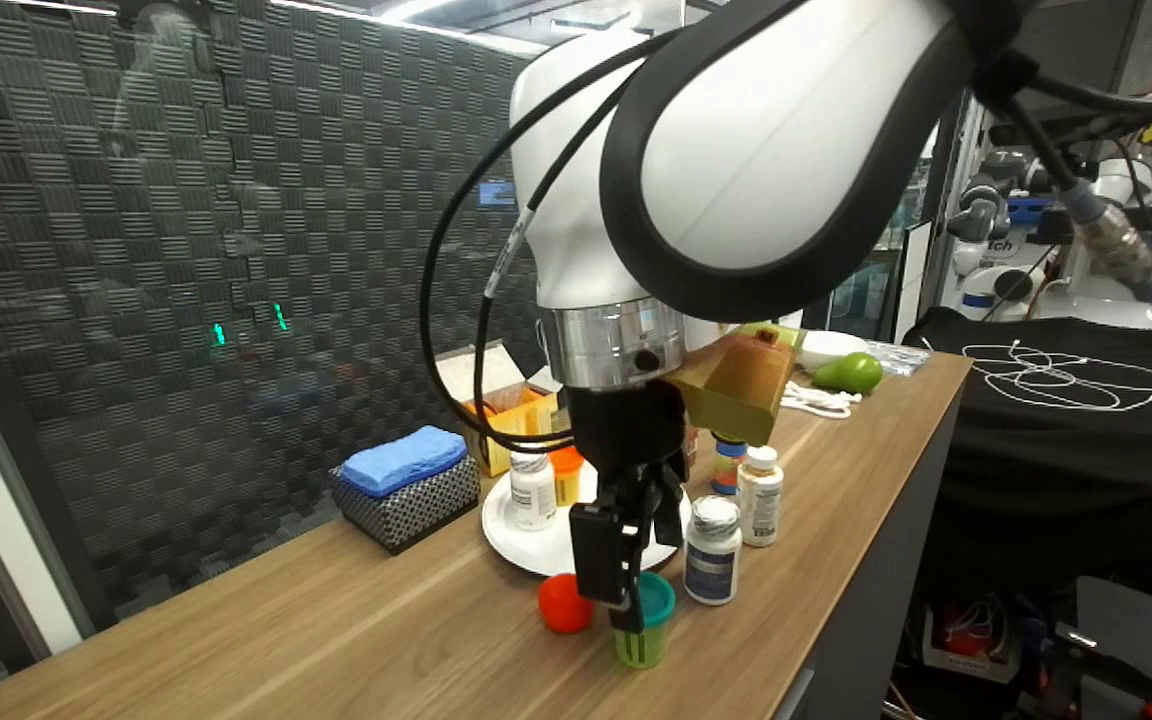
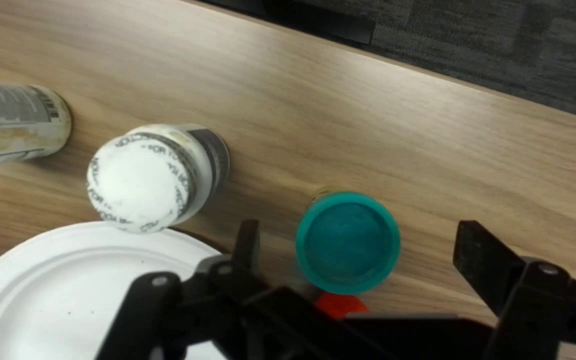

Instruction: Pick up all the objects surrounding the white plate and arrange them on the plate

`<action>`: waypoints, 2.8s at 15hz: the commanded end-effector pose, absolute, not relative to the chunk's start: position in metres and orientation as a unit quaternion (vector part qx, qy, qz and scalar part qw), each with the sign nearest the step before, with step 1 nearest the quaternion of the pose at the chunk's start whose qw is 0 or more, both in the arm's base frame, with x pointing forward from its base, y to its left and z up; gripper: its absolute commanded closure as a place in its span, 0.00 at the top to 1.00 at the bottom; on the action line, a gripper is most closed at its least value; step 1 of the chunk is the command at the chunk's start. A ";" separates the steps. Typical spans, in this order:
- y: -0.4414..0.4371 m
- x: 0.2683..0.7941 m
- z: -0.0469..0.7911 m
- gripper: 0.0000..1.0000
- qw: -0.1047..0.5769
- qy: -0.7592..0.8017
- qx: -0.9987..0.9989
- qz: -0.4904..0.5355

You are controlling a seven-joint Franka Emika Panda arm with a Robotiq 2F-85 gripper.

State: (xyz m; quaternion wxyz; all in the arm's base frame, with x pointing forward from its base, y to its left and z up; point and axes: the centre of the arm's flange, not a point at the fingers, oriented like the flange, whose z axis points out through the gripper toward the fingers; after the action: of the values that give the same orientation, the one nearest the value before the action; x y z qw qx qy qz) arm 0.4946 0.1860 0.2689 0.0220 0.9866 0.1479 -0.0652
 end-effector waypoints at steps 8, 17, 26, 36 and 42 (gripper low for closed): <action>0.188 0.503 0.252 1.00 0.026 0.252 0.965 -0.071; 0.191 0.513 0.255 0.56 0.030 0.268 0.961 -0.054; 0.195 0.514 0.283 0.28 0.027 0.218 0.974 -0.060; 0.180 0.578 0.322 0.28 0.061 0.023 0.998 -0.001; 0.166 0.606 0.298 0.28 0.056 -0.034 0.998 -0.022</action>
State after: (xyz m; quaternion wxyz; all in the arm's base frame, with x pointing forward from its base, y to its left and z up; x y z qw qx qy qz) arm 0.5850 0.1612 0.3032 0.0567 0.9983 -0.0102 -0.0130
